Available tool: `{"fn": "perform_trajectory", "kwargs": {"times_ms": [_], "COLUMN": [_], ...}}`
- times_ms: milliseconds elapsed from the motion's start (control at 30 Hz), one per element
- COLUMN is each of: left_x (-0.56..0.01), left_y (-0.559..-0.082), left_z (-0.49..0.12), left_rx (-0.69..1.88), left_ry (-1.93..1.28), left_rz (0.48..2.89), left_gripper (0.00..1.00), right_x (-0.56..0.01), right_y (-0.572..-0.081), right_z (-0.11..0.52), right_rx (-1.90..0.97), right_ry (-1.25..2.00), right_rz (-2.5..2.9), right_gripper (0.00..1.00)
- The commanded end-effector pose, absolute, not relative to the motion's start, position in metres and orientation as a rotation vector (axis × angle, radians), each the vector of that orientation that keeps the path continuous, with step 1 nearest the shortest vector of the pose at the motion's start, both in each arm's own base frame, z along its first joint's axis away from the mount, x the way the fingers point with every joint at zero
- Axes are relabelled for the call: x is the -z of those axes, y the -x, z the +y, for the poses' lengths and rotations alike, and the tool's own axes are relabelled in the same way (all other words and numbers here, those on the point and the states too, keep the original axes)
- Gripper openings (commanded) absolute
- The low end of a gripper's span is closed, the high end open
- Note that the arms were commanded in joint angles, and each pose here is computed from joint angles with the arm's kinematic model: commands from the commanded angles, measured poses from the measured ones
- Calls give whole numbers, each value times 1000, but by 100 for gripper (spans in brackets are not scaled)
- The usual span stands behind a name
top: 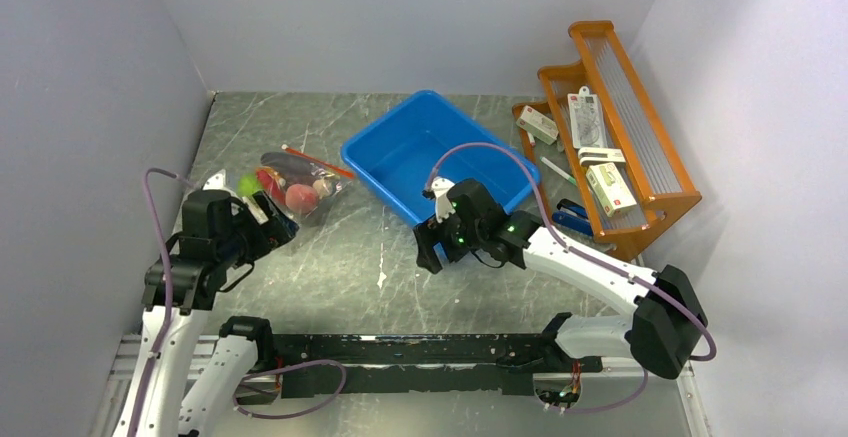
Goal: Open the zip-top bag and remove the fake food
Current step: Adjust the bin at the center of the board.
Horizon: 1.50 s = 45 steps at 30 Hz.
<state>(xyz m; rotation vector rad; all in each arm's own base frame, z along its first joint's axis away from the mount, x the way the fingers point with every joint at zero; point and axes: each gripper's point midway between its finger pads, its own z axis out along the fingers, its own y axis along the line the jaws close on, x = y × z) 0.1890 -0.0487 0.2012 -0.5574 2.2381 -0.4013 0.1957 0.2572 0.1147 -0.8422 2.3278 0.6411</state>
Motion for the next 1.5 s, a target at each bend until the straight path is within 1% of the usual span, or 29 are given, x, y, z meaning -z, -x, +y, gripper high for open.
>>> {"fn": "perform_trajectory", "kwargs": {"times_ms": [0,100,167,233,333,400,467,567,667,767,900,1000,1133,1200,1333,1467], "left_x": [-196,-193,-200,-207,-214,-211,-197,-174,-175,-175,-160,-156,-155,-153,-156,-169], "left_y": [-206,-224,-243,-265,-292,-302,-310,-317,-317,-323,-337,-347,-353,-353,-352,-346], "left_z": [-69,-103,-120,-130,-158,-190,-212,-224,-241,-260,-282,-303,-337,-346,-345,-306], "left_rx": [537,773,900,932,945,938,888,785,841,946,954,973,1036,1009,981,818], "left_ry": [495,420,385,396,341,277,251,291,286,235,170,90,-14,-30,6,119], "left_rz": [2231,2224,2171,2141,2125,2170,2250,2341,2311,2267,2334,2340,2353,2366,2349,2311], "left_gripper": [98,98,98,98,98,98,98,98,98,98,98,98,98,98,98,98], "right_x": [-117,-145,-165,-173,-197,-211,-210,-189,-165,-138,-114,-100,-95,-97,-110,-131], "right_y": [-157,-152,-144,-139,-148,-162,-187,-218,-224,-217,-208,-198,-190,-191,-201,-209], "right_z": [274,295,310,320,324,319,303,264,239,229,222,220,215,212,205,208], "right_rx": [-888,-1054,-1183,-1262,-1234,-1145,-949,-624,-470,-451,-454,-475,-486,-480,-422,-419], "right_ry": [885,938,1017,1071,1045,1005,900,766,708,668,631,633,601,570,521,532], "right_rz": [2391,2265,2173,2145,2116,2059,2069,2155,2244,2307,2370,2412,2440,2431,2392,2345], "right_gripper": [83,83,83,82,83,86,90,93,94,95,95,94,94,94,95,96]}}
